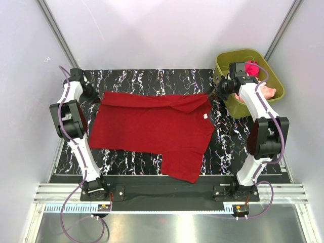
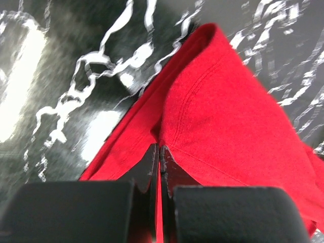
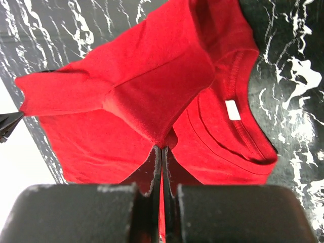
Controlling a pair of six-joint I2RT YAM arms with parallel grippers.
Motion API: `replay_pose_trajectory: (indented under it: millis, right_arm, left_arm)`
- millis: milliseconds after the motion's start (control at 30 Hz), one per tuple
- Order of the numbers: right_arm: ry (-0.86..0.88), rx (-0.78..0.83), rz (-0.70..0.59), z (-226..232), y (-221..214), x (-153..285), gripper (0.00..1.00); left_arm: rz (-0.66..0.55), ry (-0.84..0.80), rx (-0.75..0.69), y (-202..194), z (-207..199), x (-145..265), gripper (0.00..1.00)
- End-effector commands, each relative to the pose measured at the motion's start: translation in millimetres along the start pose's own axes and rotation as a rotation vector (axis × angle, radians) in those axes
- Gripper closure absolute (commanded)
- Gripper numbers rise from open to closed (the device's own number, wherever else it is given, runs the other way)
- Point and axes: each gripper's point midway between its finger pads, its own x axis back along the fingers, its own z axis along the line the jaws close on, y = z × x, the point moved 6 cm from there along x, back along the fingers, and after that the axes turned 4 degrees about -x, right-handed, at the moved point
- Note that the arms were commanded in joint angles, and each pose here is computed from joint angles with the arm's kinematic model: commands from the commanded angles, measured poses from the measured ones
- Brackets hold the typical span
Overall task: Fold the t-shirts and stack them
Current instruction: Fold the tshirt
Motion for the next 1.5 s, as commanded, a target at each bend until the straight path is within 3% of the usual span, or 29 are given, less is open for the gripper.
replay_pose_trajectory:
  millis: [0,300,1000,1100,1200,1233,1267,1367,1467]
  right_arm:
    - [0.023,0.049,-0.053,9.6,4.2,21.3,1.0]
    - [-0.001,0.04,-0.023,1.6,-4.6,20.3,1.0]
    - [-0.07,0.017,0.097,-28.4,-47.1,-0.5,1.0]
    - [-0.121,0.027,0.135,-34.8,-59.9,-0.7,0.99]
    - [-0.232,0.099,0.169,-48.2,-74.1,1.3,0.88]
    - [-0.259,0.139,0.165,-46.8,-78.7,3.5,0.73]
    - [-0.303,0.171,0.142,-49.4,-77.0,6.7,0.66]
    - [-0.315,0.217,0.061,-40.7,-58.7,9.4,0.49]
    - [-0.28,0.229,0.012,-21.9,-33.4,-6.1,0.44]
  left_arm:
    - [-0.086,0.063,-0.03,8.0,6.1,35.4,1.0]
    - [-0.04,0.094,-0.017,-11.2,18.3,29.6,1.0]
    - [-0.009,0.155,-0.024,-6.6,28.3,9.8,1.0]
    - [-0.013,0.199,-0.021,-6.9,33.4,11.1,0.92]
    - [-0.037,0.257,-0.017,-5.9,36.9,20.0,0.73]
    - [-0.074,0.271,-0.022,-2.0,34.2,31.4,0.7]
    - [-0.093,0.272,-0.026,-0.1,31.9,36.5,0.65]
    - [-0.164,0.28,-0.054,4.3,15.9,53.4,0.58]
    - [-0.202,0.197,-0.083,4.4,-8.6,48.0,0.59]
